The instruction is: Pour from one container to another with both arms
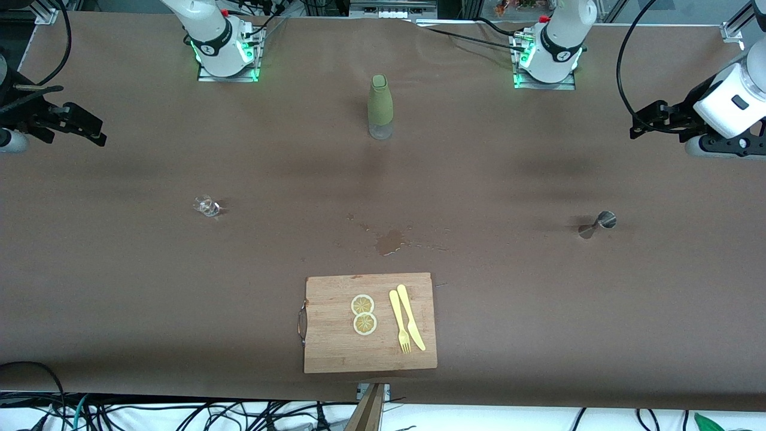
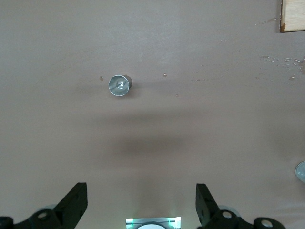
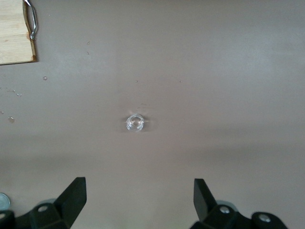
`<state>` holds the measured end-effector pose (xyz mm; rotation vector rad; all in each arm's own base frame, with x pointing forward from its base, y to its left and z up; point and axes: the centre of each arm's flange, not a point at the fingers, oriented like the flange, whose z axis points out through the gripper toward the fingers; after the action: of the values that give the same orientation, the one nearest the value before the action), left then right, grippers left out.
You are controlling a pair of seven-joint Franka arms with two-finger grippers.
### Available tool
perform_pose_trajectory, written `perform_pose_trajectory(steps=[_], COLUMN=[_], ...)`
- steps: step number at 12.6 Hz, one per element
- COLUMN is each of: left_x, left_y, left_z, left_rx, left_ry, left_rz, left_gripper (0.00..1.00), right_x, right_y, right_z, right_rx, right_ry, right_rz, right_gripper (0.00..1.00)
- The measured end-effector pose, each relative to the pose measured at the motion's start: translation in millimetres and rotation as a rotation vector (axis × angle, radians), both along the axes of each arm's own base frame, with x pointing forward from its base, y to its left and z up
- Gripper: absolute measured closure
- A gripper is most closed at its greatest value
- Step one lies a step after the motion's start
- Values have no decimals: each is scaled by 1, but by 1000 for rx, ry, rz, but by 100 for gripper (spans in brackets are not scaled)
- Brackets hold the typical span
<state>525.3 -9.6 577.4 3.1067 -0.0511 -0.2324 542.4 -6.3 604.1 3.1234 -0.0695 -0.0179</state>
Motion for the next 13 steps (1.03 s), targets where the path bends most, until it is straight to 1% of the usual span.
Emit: perform_pose_trajectory(steps=[13], left_x=[0], left_y=[0], left_z=[0], left_rx=[0], left_ry=[-2], left_rz=[-2], left_gripper=[0], right_x=[0], right_y=[0], right_z=[0], right_rx=[0], right_ry=[0], right_rz=[0], right_gripper=[0])
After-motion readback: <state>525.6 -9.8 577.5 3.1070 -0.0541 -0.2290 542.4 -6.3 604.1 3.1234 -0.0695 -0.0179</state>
